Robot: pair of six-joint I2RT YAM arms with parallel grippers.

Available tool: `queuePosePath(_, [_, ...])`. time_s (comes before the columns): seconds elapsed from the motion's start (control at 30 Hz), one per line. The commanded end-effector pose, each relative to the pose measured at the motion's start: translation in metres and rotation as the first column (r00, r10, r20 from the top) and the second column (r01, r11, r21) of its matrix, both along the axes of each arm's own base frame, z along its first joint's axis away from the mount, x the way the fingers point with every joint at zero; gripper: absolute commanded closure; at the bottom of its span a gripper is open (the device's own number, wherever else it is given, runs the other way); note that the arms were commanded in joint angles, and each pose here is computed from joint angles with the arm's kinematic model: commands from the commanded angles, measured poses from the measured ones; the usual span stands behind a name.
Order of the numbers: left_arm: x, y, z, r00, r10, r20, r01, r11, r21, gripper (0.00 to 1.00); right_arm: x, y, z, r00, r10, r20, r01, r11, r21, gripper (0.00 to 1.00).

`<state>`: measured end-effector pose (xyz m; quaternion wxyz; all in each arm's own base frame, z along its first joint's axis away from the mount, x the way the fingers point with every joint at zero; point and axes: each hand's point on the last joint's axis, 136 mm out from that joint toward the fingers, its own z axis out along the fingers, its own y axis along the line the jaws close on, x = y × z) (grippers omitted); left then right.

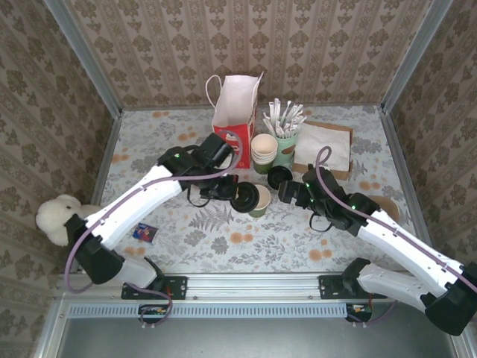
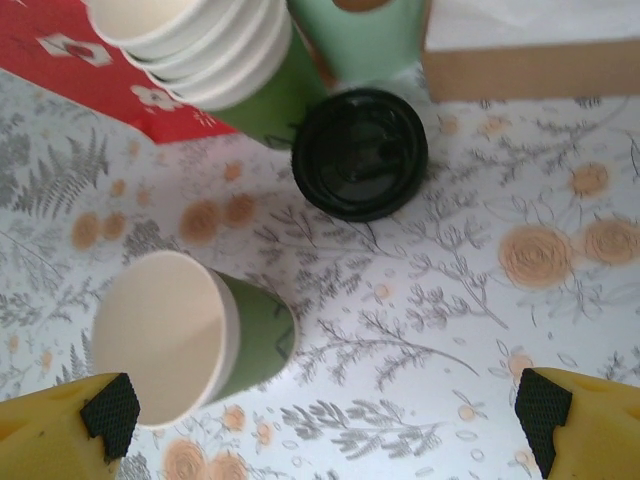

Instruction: Pack the takeout coffee

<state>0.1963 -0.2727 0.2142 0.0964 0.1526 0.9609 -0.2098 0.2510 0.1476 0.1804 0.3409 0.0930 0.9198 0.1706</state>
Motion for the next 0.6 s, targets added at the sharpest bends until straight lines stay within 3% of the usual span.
queuePosePath(0.0, [0.003, 0.001, -0.005, 1.000, -0.007, 0.020, 0.005, 0.996, 0.094, 1.00, -0.020, 0.006, -0.012, 0.995, 0.063, -0.073, -0.059, 0.997, 0.055, 0.00])
queuePosePath(0.2, [0.012, -0.021, -0.021, 0.999, -0.023, -0.030, 0.026, 0.995, 0.098, 1.00, -0.022, 0.013, -0.016, 0.998, 0.041, -0.043, -0.032, 0.983, 0.183, 0.02])
queuePosePath(0.4, [0.020, -0.028, -0.027, 0.998, -0.042, -0.054, 0.049, 0.989, 0.140, 1.00, -0.028, 0.054, -0.016, 0.964, 0.259, -0.054, -0.236, 0.933, 0.272, 0.03])
queuePosePath(0.57, [0.026, -0.029, -0.037, 0.995, -0.055, -0.088, 0.071, 0.979, 0.193, 1.00, -0.012, 0.070, -0.022, 0.962, 0.260, -0.077, -0.227, 0.928, 0.296, 0.03])
